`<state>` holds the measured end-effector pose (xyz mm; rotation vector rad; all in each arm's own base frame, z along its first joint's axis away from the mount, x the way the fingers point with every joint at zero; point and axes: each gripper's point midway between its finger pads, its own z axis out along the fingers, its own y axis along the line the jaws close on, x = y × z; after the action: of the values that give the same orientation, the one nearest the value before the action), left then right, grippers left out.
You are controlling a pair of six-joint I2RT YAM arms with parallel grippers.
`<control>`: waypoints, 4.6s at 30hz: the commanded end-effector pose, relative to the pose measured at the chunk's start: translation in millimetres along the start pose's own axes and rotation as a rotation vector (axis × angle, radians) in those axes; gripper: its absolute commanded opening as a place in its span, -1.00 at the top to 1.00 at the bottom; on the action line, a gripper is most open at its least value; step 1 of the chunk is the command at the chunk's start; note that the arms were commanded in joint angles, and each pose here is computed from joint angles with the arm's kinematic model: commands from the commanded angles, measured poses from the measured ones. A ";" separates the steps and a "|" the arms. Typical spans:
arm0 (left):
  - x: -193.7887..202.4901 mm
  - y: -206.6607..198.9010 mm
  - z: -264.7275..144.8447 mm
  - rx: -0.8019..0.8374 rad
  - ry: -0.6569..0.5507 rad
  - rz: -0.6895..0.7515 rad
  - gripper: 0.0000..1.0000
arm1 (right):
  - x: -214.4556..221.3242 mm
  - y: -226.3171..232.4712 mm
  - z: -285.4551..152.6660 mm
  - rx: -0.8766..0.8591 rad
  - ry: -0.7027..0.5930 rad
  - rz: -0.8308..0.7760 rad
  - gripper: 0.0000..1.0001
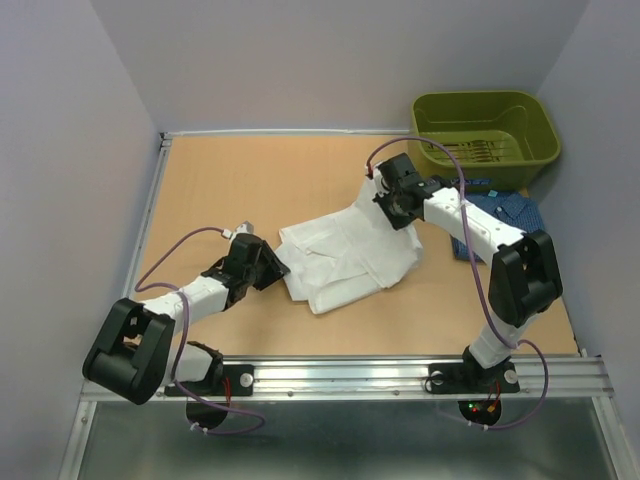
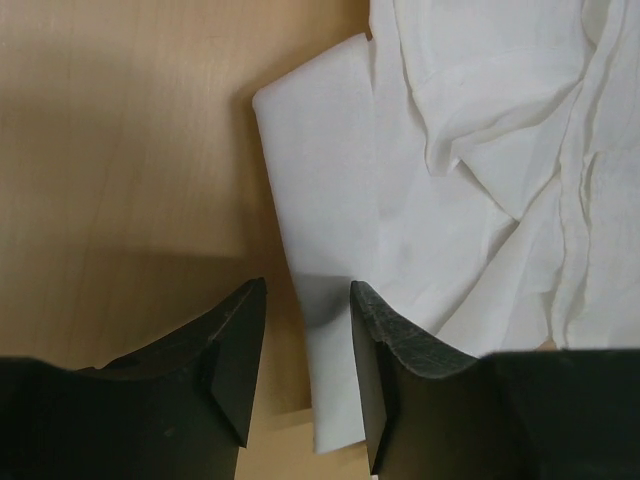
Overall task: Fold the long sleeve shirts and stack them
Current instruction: Fold the shirt
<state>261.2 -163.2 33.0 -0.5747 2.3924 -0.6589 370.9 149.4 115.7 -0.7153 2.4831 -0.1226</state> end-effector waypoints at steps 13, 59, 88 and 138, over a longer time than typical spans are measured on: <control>9.7 -11.7 13.0 0.130 0.009 -0.066 0.55 | -40.8 6.0 -28.2 0.192 -0.093 -0.057 0.88; 17.8 -13.3 -4.3 0.204 -0.008 -0.126 1.00 | -48.1 216.4 -6.0 0.241 -0.147 -0.187 0.24; 20.7 -7.5 -5.4 0.197 -0.012 -0.147 1.00 | -45.2 261.3 -9.3 -0.040 -0.173 -0.071 0.04; 20.7 -6.1 -5.5 0.195 -0.017 -0.158 0.99 | -36.0 280.2 -24.6 -0.209 -0.183 -0.043 0.70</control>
<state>243.2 -176.9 26.8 -0.6959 2.2827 -0.9232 256.3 393.0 61.3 -0.8695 2.3603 0.0599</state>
